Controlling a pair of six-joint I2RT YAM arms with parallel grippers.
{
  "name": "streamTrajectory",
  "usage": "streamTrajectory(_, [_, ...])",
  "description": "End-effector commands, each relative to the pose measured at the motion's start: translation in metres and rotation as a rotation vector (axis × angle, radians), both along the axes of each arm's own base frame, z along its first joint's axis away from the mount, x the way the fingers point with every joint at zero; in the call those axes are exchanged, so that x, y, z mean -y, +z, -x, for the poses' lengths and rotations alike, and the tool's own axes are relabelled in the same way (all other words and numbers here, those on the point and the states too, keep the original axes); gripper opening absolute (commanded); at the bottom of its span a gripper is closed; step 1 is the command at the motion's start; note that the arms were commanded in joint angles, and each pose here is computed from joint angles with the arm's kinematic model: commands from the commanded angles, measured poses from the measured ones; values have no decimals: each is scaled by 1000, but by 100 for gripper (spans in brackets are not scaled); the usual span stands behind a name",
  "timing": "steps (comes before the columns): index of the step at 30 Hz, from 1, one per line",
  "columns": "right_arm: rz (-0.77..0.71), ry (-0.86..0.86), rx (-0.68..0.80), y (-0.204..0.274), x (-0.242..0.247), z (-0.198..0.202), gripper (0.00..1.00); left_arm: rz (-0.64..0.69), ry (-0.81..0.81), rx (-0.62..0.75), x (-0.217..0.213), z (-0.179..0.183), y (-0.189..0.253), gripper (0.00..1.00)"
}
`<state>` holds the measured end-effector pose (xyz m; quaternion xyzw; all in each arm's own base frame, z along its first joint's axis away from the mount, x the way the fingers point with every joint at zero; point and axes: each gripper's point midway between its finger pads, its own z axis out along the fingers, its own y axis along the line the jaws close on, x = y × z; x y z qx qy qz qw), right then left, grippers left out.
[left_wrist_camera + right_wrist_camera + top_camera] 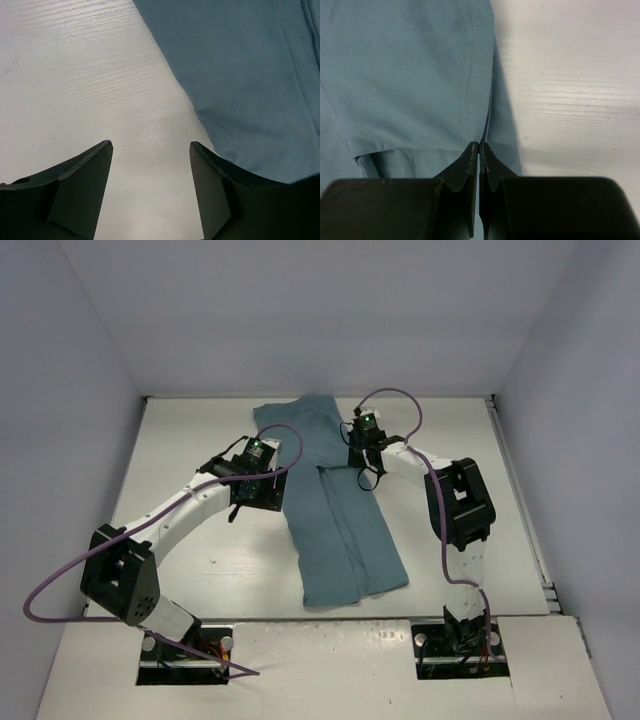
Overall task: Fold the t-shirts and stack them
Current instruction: Rotate the tshirt 90 degrees
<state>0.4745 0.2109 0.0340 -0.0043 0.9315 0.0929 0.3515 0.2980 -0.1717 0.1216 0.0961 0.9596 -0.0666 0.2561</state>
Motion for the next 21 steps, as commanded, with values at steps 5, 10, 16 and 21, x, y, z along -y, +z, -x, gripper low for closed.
streamTrajectory(5, [-19, 12, 136, 63, 4, -23, 35, 31, 7, 53, 4, -5, 16, 60])
streamTrajectory(10, [-84, 138, 288, 125, -10, -75, 35, 36, 5, 71, 11, -17, 24, 60])
streamTrajectory(16, [-134, 255, 339, 127, -25, -117, 28, 42, 5, 75, 19, -28, 27, 60])
streamTrajectory(21, [-113, 288, 348, 100, -33, -144, 27, 45, -1, 69, 22, -30, 26, 60])
